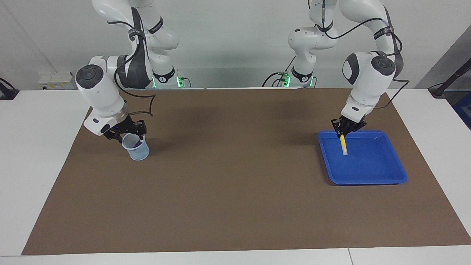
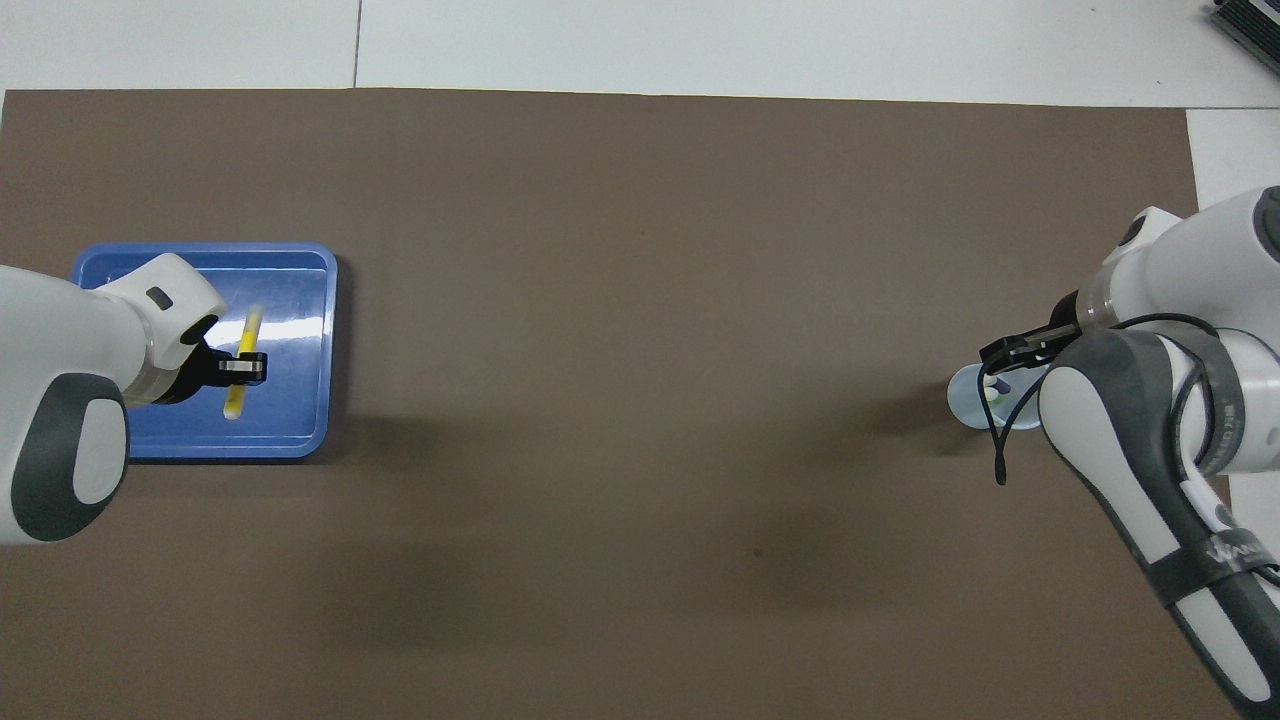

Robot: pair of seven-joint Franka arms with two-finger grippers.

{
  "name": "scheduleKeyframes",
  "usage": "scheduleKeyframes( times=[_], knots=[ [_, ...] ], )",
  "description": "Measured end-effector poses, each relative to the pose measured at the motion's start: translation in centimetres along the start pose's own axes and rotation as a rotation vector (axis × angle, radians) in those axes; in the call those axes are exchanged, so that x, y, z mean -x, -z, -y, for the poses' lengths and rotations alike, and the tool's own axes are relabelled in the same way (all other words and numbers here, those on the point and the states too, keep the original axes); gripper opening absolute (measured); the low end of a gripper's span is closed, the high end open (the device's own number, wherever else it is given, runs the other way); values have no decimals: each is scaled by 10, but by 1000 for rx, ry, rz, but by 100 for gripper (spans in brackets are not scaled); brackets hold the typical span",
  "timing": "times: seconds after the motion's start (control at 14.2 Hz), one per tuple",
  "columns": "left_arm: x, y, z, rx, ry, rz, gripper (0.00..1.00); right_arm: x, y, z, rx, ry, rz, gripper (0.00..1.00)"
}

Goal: Right arm passes pens to left for tray arrangement
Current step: 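Lower the yellow pen into the blue tray with the left gripper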

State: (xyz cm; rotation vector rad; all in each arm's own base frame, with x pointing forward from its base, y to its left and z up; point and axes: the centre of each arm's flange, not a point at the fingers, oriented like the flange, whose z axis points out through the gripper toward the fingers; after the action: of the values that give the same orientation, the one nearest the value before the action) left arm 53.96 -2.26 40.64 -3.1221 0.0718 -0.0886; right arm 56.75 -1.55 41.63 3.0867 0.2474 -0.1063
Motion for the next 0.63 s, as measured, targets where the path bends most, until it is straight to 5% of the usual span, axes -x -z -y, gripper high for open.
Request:
scheduleKeyframes(
  times=[0.63],
  knots=[
    [-14,-72,6,5,9,22,18,2,-7,-3,-53,-141,-9,80]
  ],
)
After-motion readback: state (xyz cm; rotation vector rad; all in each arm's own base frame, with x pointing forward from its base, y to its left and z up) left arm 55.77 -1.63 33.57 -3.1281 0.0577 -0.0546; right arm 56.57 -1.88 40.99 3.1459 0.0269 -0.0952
